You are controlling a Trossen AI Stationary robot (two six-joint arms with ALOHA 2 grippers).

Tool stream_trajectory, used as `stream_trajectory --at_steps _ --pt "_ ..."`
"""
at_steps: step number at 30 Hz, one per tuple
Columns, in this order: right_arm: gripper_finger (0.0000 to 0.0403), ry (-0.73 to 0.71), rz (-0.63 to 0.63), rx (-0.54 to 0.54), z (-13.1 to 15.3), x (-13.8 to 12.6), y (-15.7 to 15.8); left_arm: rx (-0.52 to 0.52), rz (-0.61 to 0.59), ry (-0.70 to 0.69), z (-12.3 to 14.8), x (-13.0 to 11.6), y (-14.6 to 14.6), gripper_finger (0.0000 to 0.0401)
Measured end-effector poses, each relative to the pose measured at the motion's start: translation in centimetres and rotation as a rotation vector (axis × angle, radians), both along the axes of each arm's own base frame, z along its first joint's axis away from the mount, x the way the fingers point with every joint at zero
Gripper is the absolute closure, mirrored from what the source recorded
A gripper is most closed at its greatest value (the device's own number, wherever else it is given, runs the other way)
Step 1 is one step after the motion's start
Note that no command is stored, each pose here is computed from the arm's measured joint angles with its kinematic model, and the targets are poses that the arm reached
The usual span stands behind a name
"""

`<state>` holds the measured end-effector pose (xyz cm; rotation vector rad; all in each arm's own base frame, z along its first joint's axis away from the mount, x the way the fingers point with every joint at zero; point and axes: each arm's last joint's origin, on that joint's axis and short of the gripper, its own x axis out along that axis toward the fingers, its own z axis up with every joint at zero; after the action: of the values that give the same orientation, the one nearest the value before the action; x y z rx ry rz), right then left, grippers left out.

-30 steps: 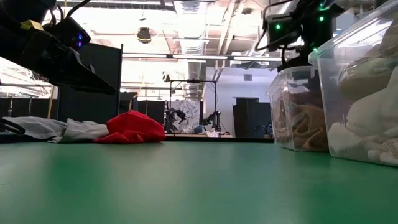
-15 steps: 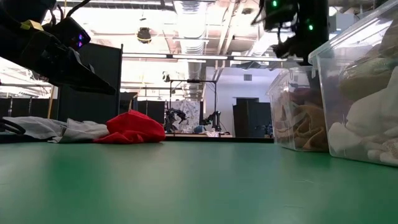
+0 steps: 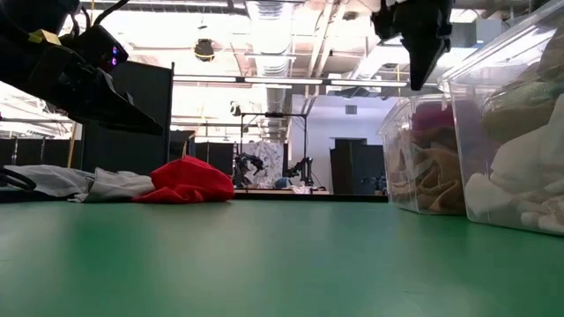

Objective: Sort towels by color in basket
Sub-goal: Put the right red towel into the top transparent bin, then put the red towel into the top transparent bin

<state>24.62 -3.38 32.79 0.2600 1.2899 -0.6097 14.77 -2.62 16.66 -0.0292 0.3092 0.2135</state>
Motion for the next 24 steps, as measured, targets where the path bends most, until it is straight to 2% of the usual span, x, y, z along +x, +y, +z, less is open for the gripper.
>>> stream_trajectory --at_steps 9,15,18,21,24 --pt "0.0358 0.052 0.016 0.004 0.2 -0.5 0.4 -0.004 0.002 -0.001 0.0 0.0 0.0 0.0184" --pt "0.0348 -0.009 0.047 -0.023 0.3 0.2 0.6 0.018 0.030 -0.011 0.1 0.0 0.1 0.0184" --pt "0.0346 -0.103 0.113 -0.041 0.6 1.2 1.3 0.079 0.114 -0.028 0.3 0.0 0.4 0.0184" --pt "0.0346 -0.201 0.180 -0.060 0.9 2.2 2.1 0.197 0.218 -0.015 1.1 0.1 0.7 0.0184" --pt "0.0346 -0.275 0.246 -0.077 1.3 3.0 2.9 0.332 0.270 0.027 1.9 0.3 1.2 0.0184"
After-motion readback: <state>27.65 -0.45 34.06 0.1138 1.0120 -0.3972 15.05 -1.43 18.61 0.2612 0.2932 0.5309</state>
